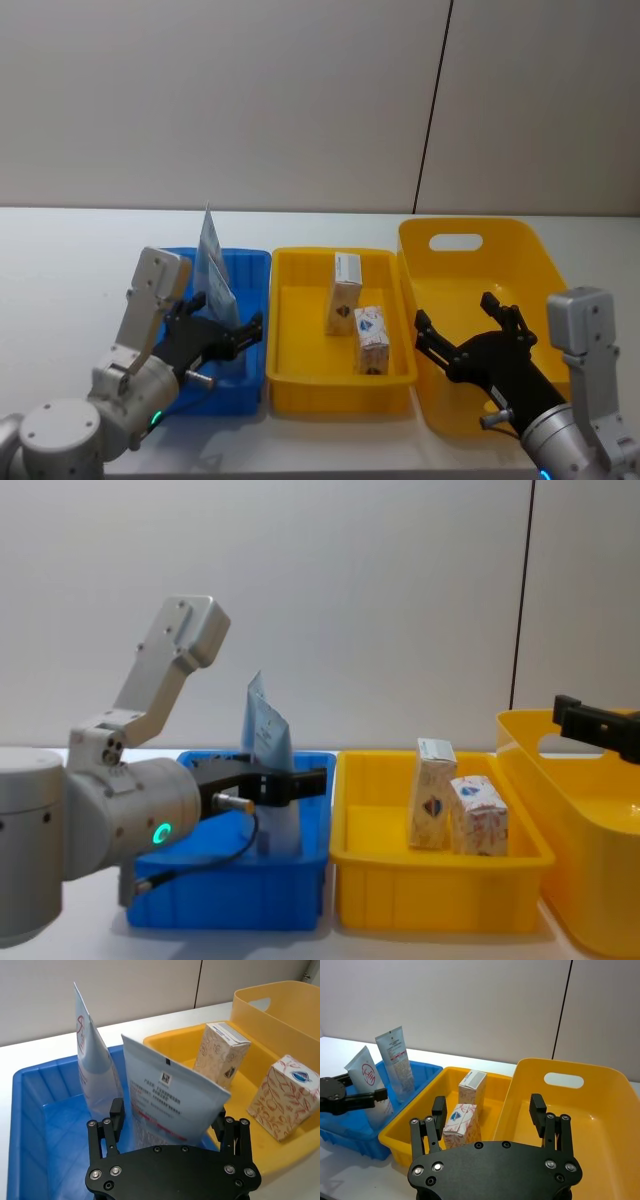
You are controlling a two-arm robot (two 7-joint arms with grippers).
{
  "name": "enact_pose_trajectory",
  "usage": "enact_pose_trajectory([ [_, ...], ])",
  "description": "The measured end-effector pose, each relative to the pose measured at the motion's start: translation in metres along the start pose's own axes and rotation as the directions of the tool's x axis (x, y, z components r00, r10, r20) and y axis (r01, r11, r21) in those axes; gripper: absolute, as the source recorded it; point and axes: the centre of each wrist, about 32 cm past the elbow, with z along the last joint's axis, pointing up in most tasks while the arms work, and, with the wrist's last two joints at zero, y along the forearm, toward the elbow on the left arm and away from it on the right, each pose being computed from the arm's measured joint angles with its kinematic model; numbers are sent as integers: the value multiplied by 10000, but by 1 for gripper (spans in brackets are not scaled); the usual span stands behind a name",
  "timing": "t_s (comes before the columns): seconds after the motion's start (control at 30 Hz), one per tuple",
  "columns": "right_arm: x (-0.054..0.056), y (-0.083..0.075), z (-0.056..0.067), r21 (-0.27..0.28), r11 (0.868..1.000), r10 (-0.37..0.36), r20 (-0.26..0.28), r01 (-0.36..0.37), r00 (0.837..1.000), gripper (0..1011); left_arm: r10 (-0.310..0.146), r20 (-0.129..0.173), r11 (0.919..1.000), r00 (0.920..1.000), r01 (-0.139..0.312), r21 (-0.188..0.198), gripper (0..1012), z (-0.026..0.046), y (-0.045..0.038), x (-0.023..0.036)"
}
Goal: Bimanual collaborative sorting of washing and personal care products
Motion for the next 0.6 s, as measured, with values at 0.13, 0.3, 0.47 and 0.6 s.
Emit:
enact_pose_trajectory([
  [0.13,0,0,0,0,10000,0,0,0,10000,1003,54,-114,10000,9999,-53,52,1001,9,-71,-8],
  [0.3,0,0,0,0,10000,0,0,0,10000,1003,89,-196,9999,9998,-87,107,1001,23,-127,-20],
  [0.47,0,0,0,0,10000,0,0,0,10000,1003,109,-254,9998,9996,-105,149,944,32,-164,-28],
  [0.6,0,0,0,0,10000,0,0,0,10000,1003,122,-292,9998,9995,-117,168,849,41,-191,-35],
])
